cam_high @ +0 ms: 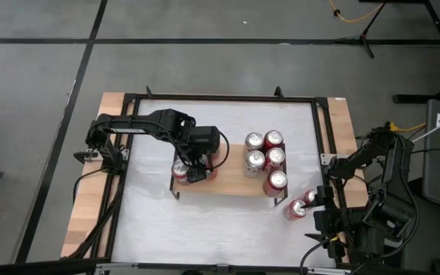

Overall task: Place canned beverage on shelf
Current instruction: Put the red soda can on the shelf

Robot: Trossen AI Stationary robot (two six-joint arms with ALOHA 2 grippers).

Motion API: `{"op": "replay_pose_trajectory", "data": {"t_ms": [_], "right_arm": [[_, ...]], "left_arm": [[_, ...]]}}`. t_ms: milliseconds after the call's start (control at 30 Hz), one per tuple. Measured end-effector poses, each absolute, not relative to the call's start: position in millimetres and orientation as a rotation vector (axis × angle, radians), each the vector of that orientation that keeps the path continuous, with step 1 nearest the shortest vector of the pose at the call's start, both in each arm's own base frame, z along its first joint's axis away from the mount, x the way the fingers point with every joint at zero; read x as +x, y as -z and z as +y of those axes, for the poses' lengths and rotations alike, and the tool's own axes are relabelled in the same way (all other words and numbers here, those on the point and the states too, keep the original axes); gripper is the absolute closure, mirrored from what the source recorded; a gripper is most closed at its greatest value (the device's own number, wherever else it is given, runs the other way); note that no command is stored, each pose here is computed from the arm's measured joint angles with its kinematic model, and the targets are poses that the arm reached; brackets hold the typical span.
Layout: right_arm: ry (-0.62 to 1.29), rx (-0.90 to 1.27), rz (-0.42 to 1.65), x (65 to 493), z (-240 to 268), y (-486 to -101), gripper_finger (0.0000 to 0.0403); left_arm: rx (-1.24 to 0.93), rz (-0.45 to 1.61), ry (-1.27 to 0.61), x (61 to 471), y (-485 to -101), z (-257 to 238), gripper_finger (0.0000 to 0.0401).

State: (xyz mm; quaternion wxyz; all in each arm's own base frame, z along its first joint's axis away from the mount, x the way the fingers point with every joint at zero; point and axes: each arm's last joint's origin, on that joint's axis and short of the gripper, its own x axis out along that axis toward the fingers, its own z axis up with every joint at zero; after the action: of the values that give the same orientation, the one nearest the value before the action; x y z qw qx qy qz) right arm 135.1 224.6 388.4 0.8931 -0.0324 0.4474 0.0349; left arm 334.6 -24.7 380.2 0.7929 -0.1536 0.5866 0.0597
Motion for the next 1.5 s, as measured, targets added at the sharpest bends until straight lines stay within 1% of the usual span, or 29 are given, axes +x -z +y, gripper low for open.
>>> {"op": "replay_pose_trajectory", "data": {"t_ms": [367,733,1233,1500], "right_arm": [[-0.072,-0.067,0.928,135,225,-388,0.0056],[-0.072,-0.067,0.928,135,225,-388,0.0056],[-0.072,-0.067,0.928,135,225,-388,0.0056],[-0.072,-0.069,0.929,135,225,-388,0.0056]], "left_arm": [[-0.33,1.261,-0.129,334,-380,-25,0.0095],[-0.331,1.232,-0.122,336,-382,-25,0.0067],[-0.332,1.228,-0.122,336,-382,-25,0.0065],[-0.339,1.145,-0.102,329,-396,-24,0.0065]]}}
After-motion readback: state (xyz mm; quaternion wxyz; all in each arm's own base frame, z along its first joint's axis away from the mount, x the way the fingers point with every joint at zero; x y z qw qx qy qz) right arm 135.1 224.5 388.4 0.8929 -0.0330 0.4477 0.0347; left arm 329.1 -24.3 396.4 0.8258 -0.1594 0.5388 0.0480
